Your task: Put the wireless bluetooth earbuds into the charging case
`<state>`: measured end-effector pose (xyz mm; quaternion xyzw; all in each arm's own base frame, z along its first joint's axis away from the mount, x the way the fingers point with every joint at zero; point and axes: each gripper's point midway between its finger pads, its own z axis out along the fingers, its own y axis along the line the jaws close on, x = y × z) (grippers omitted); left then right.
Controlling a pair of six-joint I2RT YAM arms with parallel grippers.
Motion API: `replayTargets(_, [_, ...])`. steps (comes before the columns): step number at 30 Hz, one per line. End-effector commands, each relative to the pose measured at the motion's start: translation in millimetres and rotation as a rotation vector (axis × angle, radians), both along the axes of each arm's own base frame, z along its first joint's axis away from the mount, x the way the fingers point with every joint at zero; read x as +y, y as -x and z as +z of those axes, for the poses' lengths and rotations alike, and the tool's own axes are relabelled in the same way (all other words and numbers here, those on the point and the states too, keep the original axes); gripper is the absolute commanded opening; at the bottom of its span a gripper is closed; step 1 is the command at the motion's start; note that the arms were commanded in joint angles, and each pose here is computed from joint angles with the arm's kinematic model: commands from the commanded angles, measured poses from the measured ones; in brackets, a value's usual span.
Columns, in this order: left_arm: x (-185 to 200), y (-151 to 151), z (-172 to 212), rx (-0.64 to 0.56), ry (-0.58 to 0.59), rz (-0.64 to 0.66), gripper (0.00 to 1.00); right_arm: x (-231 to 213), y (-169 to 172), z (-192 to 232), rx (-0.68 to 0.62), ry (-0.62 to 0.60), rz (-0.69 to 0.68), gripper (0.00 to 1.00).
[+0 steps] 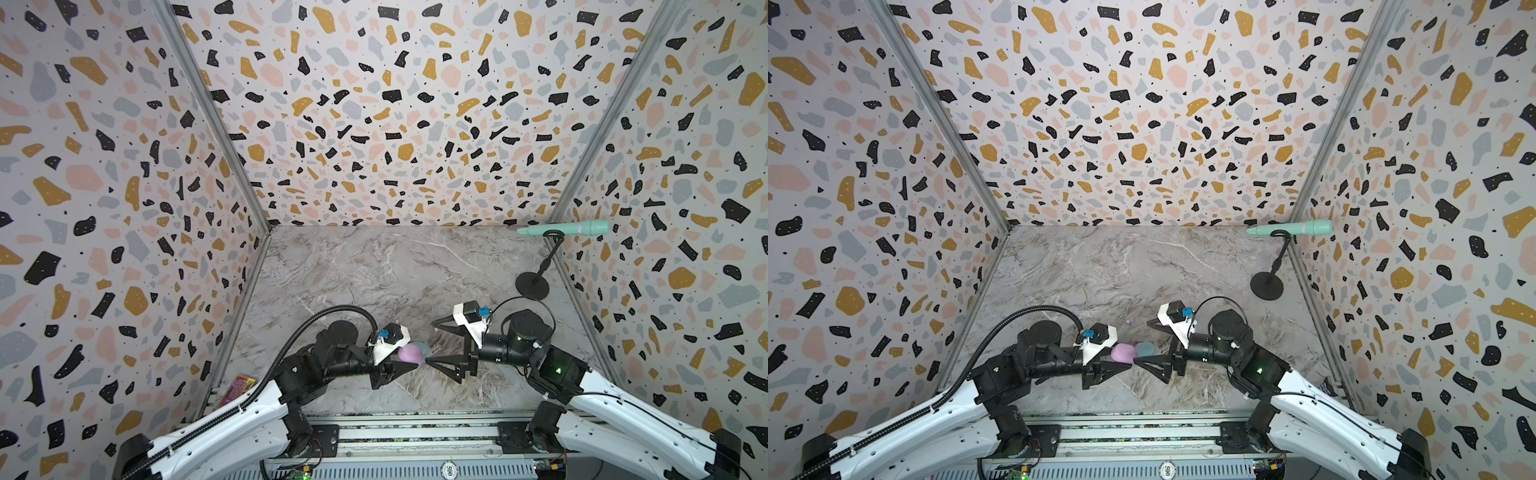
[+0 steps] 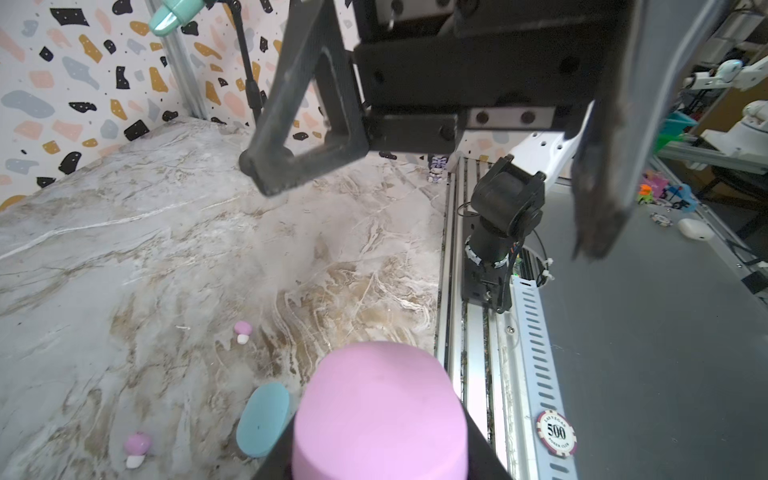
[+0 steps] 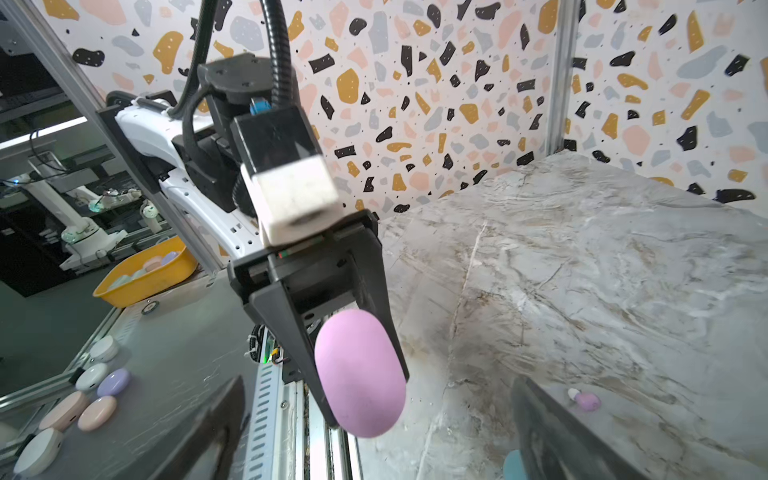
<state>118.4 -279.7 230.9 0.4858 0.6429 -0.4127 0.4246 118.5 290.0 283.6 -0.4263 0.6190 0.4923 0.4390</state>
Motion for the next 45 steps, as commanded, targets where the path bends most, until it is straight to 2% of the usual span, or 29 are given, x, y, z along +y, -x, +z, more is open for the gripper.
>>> replayTargets(1, [-1.5,12.5,8.7,0.001,0.065,-0.057,0.00,2.6,13.2,5.8,-0.038,-0.030,0.052,1.00])
replayTargets(7, [-0.3,14.4,11.5,-0.011,0.086,-0.062,0.00,9.7,25.6,-0.1,-0.069,-0.015,0.088,0.99])
replayTargets(27, [-0.7,27.1,15.6,-0.001,0.117,-0.129,0.00,20.3,17.1,-25.8,-0.071,0.052,0.053,0.93])
replayTargets(45, [-1.5,31.2,13.9,0.014,0.118,-0.153,0.00,16.8,-8.4,-31.7,-0.070,0.086,-0.086,0.91])
